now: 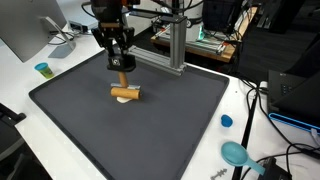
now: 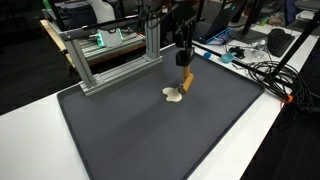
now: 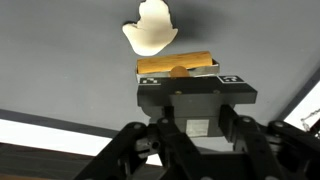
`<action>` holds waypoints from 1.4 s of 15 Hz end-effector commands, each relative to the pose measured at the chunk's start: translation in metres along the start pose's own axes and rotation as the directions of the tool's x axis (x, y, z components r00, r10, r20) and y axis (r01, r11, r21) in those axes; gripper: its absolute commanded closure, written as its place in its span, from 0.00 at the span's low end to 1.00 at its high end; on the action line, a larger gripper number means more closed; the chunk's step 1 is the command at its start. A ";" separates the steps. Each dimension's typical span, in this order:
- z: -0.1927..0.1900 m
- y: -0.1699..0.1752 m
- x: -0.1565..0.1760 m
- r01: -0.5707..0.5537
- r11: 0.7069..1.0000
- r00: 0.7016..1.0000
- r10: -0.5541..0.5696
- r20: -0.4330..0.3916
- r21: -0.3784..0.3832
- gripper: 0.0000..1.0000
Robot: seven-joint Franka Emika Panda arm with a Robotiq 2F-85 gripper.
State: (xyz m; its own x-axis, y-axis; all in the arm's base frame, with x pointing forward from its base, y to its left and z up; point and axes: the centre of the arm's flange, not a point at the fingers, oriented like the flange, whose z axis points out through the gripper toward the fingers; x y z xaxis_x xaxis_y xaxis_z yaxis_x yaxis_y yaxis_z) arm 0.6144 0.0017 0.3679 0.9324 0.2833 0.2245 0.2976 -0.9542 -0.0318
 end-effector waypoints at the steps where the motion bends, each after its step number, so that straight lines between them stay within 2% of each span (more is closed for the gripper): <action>1: -0.077 -0.026 -0.045 -0.072 0.997 0.995 0.074 -0.064 0.024 0.79; 4: -0.107 -0.051 -0.085 -0.161 0.987 0.984 0.161 -0.072 0.005 0.79; 6: -0.120 -0.065 -0.116 -0.233 0.972 0.969 0.229 -0.088 -0.031 0.79; 9: -0.134 -0.079 -0.167 -0.310 0.950 0.947 0.305 -0.106 -0.038 0.79; 11: -0.150 -0.080 -0.198 -0.308 0.950 0.943 0.297 -0.148 -0.058 0.79; 12: -0.162 -0.074 -0.208 -0.258 0.963 0.959 0.245 -0.143 -0.081 0.79; 13: -0.126 -0.070 -0.162 -0.280 0.959 0.957 0.275 -0.095 -0.045 0.54; 14: -0.134 -0.070 -0.174 -0.273 0.960 0.958 0.266 -0.109 -0.060 0.54; 15: -0.140 -0.070 -0.183 -0.271 0.960 0.958 0.262 -0.120 -0.066 0.79; 16: -0.129 -0.073 -0.188 -0.286 0.954 0.953 0.275 -0.125 -0.086 0.79; 21: -0.132 -0.079 -0.208 -0.311 0.946 0.948 0.301 -0.101 -0.094 0.79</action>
State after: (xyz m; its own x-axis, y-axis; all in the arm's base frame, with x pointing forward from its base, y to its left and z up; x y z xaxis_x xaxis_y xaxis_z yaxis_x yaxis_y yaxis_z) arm 0.3831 0.0024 0.4459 0.9575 -0.0050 0.2883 0.0016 -0.9997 -0.0227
